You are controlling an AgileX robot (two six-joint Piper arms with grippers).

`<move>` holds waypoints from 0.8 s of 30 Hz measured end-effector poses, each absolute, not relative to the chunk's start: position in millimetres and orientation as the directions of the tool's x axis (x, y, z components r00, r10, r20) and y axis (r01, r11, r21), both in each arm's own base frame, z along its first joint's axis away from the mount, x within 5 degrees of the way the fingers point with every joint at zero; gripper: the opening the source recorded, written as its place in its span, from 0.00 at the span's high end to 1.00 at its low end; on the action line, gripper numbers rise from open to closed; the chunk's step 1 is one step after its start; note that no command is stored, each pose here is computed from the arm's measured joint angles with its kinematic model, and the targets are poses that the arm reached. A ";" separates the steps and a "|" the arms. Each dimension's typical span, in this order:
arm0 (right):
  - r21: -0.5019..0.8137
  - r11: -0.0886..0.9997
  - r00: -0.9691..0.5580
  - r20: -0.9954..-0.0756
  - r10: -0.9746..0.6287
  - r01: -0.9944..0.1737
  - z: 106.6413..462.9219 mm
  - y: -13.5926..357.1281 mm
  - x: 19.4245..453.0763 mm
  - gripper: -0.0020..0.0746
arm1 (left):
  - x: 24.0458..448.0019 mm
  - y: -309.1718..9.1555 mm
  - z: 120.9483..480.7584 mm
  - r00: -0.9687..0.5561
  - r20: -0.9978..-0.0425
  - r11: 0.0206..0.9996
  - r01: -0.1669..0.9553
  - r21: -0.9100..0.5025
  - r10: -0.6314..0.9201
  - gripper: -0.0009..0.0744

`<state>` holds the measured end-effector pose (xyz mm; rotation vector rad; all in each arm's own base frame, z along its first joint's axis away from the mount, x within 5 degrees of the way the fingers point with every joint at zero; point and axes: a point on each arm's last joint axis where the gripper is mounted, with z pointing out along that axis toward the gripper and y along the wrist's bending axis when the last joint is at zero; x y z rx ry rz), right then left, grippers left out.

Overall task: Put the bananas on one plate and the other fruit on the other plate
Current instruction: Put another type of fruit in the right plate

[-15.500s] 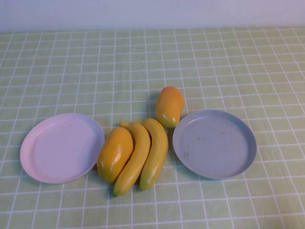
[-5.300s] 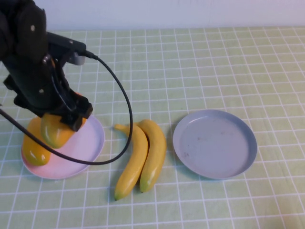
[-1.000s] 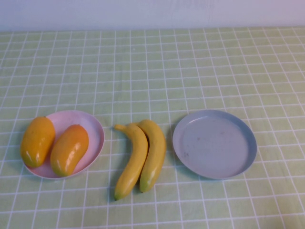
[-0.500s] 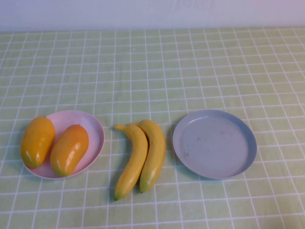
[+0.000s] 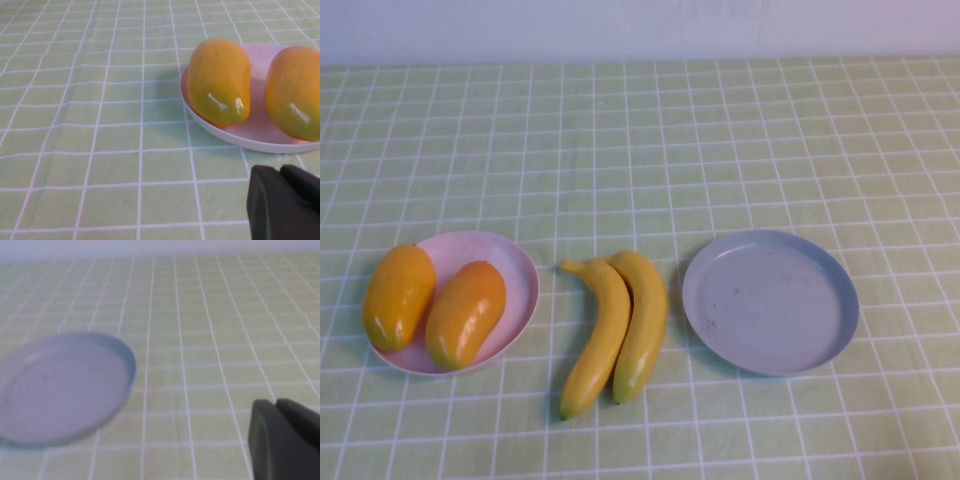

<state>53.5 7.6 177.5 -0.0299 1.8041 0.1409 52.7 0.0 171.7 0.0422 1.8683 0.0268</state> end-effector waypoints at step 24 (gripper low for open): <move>0.580 0.802 -0.338 -0.790 0.511 -0.142 264.1 26.9 68.9 0.99 | 52.7 0.0 171.7 -0.293 -0.955 0.999 0.015 0.040 0.043 0.98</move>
